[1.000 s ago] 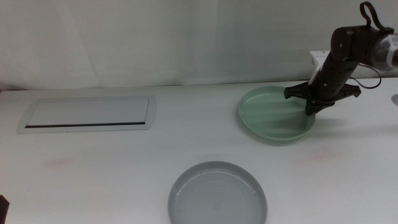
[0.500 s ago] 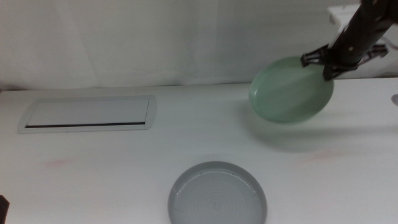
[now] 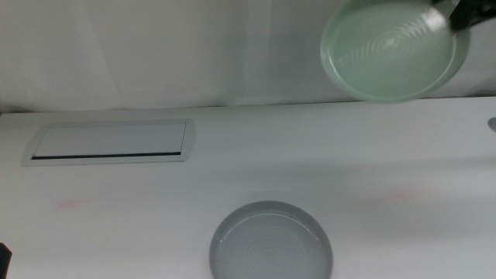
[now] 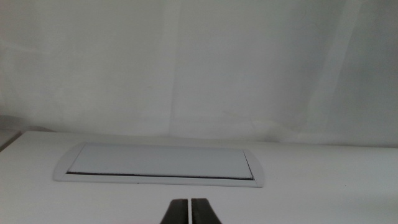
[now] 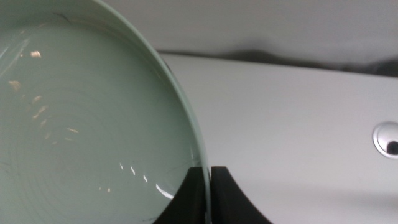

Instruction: Stack the three bowls on top of each other.

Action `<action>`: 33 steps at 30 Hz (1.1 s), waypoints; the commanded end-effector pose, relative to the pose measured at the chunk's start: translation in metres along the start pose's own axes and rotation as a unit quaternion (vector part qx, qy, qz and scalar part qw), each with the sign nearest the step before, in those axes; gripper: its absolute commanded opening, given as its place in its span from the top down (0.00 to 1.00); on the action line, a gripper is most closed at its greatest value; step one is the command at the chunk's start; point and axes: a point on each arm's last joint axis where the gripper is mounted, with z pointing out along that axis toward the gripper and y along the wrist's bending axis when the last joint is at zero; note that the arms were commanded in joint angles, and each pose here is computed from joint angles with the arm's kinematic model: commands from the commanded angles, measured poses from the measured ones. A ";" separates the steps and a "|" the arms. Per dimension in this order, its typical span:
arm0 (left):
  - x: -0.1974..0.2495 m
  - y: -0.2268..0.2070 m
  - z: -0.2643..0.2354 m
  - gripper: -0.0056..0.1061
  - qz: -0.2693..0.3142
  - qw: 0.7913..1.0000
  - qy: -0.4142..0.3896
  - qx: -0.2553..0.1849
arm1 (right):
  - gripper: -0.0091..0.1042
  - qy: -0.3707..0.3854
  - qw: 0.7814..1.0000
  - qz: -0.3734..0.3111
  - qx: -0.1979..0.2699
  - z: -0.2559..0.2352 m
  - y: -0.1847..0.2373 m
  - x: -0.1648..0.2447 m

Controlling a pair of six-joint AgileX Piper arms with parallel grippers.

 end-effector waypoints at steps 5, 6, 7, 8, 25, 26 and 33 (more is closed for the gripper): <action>0.012 0.001 0.002 0.98 -0.002 1.000 0.013 -0.001 | 0.94 0.003 0.999 -0.010 -0.036 -0.039 0.018 0.033; 0.012 0.001 0.002 0.98 -0.002 1.000 0.013 -0.001 | 0.94 0.011 0.999 -0.015 -0.040 -0.037 0.022 0.039; 0.012 0.001 0.002 0.98 -0.002 1.000 0.013 -0.001 | 0.94 0.014 0.999 -0.017 -0.044 -0.034 0.026 0.045; 0.012 0.001 0.002 0.98 -0.002 1.000 0.013 -0.001 | 0.94 0.014 0.999 -0.019 -0.048 -0.032 0.030 0.049; 0.012 0.001 0.002 0.98 -0.002 1.000 0.013 -0.001 | 0.94 0.109 0.986 -0.060 -0.114 0.063 0.124 0.155; 0.012 0.001 0.002 0.98 -0.002 1.000 0.013 -0.001 | 0.94 0.113 0.985 -0.063 -0.114 0.069 0.126 0.159; 0.012 0.001 0.002 0.98 -0.002 1.000 0.013 -0.001 | 0.94 0.150 0.980 -0.053 -0.117 0.110 0.138 0.172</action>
